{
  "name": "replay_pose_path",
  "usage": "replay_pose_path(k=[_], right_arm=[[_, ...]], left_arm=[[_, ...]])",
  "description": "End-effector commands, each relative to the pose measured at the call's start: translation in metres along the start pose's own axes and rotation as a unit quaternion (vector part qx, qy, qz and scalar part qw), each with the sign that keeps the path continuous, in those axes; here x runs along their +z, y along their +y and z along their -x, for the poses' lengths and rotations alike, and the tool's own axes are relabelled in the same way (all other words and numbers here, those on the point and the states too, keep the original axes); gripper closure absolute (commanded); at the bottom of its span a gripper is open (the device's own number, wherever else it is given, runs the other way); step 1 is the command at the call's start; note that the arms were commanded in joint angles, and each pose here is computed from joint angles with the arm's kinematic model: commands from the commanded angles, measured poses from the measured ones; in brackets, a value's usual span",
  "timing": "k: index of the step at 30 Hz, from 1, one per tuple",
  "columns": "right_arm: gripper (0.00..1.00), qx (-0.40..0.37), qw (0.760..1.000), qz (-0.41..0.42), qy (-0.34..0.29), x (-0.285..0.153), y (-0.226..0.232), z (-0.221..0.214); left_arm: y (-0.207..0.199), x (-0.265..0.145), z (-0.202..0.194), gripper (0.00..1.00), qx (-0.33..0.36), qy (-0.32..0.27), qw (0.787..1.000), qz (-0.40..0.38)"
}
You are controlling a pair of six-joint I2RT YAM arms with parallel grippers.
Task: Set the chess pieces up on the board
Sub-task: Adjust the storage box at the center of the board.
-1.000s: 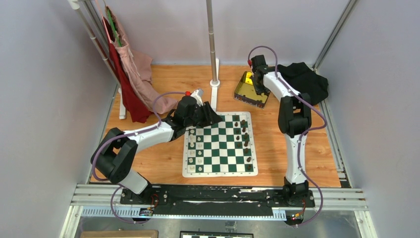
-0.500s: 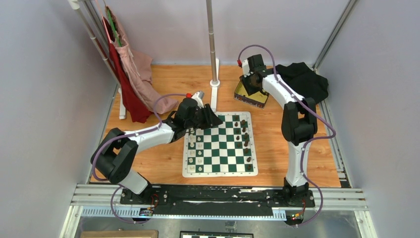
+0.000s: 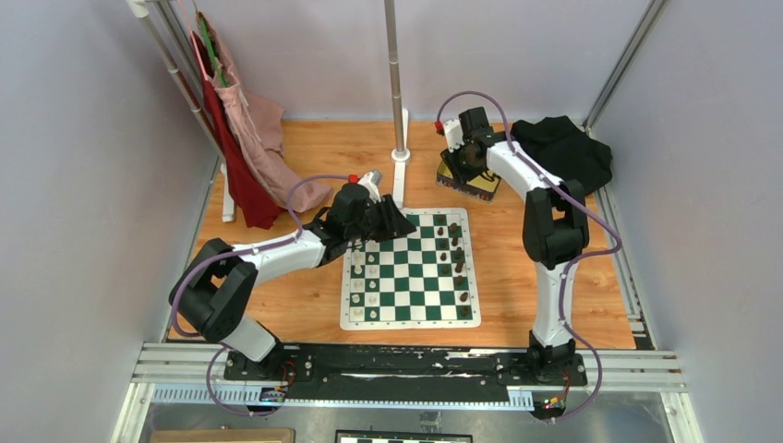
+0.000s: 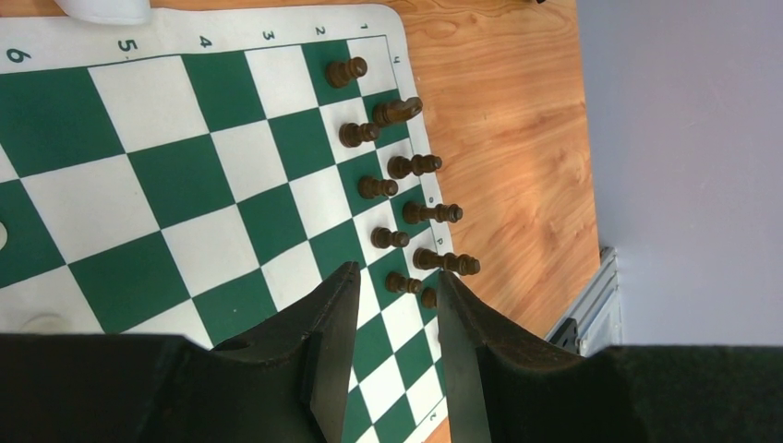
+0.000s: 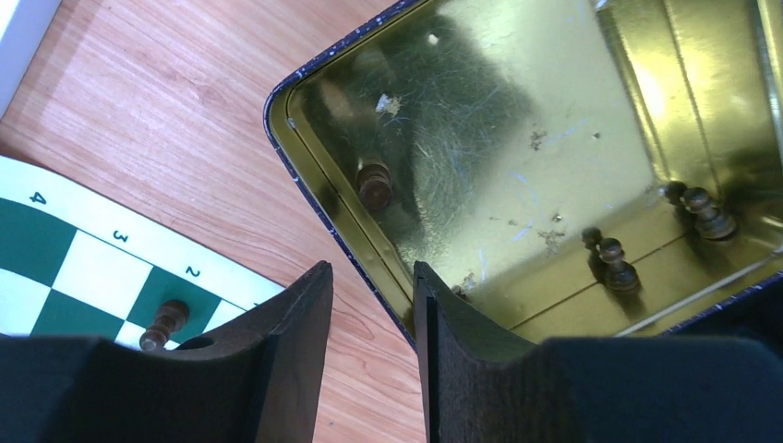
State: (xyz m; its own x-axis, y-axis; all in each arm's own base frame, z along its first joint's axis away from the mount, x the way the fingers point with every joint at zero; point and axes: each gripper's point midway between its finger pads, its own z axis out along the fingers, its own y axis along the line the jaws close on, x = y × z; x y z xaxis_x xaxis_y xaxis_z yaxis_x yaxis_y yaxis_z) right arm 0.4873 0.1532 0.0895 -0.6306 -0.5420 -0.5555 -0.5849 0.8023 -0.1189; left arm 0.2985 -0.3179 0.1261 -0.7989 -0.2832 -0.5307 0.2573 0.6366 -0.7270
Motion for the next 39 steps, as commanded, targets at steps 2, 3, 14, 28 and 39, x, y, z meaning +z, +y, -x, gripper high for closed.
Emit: replay_pose_path(k=[2,3,14,28,39], right_arm=[[0.6,-0.012,0.999,0.033,0.027,0.017,0.017,-0.014],[0.61,-0.012,0.999,0.034,0.03,0.019,0.017,-0.015],[0.87,0.02,0.999,0.038,0.022,0.033,0.019,-0.005],[1.0,0.108,0.993,-0.012,-0.038,0.052,0.003,0.056],[1.0,0.279,0.955,-0.063,-0.081,0.069,-0.006,0.089]], left_arm=[[-0.003,0.003,0.0,0.59,0.008,-0.001,1.0,-0.007],[-0.002,0.003,-0.001,0.59,0.008,0.0,1.0,-0.006],[0.002,0.006,-0.004,0.59,0.01,0.005,1.0,-0.001],[0.007,0.011,-0.007,0.59,0.014,0.017,1.0,0.007],[0.013,0.012,-0.01,0.59,0.017,0.027,0.999,0.023]])
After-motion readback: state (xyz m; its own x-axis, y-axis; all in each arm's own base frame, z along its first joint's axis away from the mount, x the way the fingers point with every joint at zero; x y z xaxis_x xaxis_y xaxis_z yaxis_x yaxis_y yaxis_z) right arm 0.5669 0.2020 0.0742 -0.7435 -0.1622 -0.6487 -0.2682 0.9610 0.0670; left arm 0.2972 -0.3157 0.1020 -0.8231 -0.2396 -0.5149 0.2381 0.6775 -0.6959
